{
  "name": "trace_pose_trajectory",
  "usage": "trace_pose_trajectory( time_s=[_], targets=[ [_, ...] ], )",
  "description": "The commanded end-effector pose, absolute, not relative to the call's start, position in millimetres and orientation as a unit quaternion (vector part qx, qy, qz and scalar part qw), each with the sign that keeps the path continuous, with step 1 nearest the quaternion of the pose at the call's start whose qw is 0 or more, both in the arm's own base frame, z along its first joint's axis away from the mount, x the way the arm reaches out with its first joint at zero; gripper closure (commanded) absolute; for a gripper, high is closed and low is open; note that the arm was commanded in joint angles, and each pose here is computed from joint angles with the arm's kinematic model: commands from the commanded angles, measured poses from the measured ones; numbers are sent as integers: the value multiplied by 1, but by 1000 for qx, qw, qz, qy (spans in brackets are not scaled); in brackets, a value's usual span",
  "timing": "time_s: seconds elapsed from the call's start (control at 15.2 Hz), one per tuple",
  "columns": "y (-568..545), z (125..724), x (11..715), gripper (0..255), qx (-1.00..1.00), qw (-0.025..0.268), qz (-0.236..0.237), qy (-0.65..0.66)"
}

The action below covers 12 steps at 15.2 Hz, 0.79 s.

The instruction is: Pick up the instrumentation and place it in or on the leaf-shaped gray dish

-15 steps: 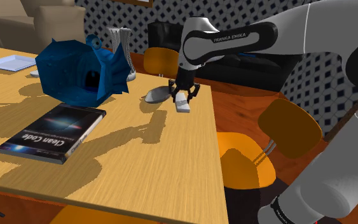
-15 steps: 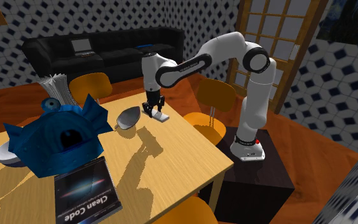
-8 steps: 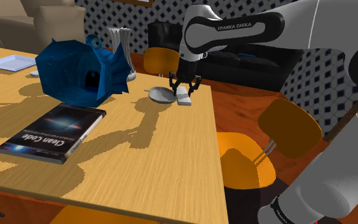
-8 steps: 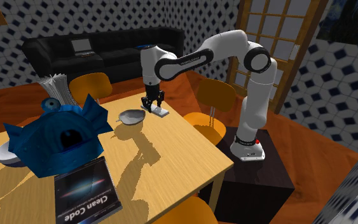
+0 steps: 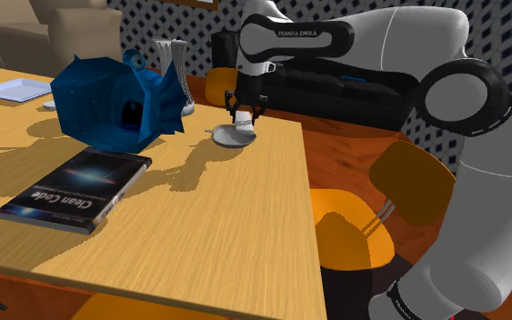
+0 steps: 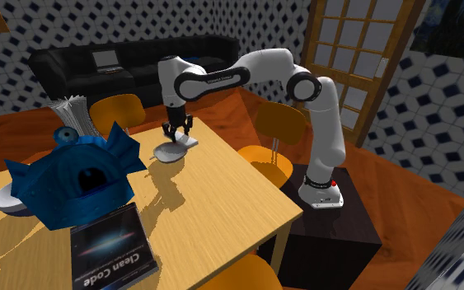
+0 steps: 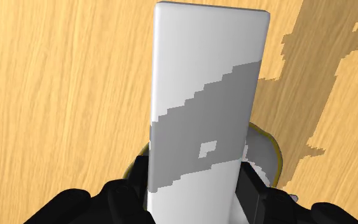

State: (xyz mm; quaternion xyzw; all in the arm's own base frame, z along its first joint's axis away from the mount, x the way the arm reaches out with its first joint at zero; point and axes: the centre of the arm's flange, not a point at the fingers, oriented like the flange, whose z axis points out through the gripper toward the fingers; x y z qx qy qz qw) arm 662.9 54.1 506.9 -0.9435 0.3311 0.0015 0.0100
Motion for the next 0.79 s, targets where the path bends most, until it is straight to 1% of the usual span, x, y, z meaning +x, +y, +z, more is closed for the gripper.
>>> trace_pose_trajectory(
  time_s=[0.0, 0.2, 0.73],
  targets=[
    [53, 510, 687, 255, -943, 10, 1, 331],
    [50, 511, 728, 255, -943, 10, 1, 331],
    [50, 469, 728, 255, -943, 10, 1, 331]
  ],
)
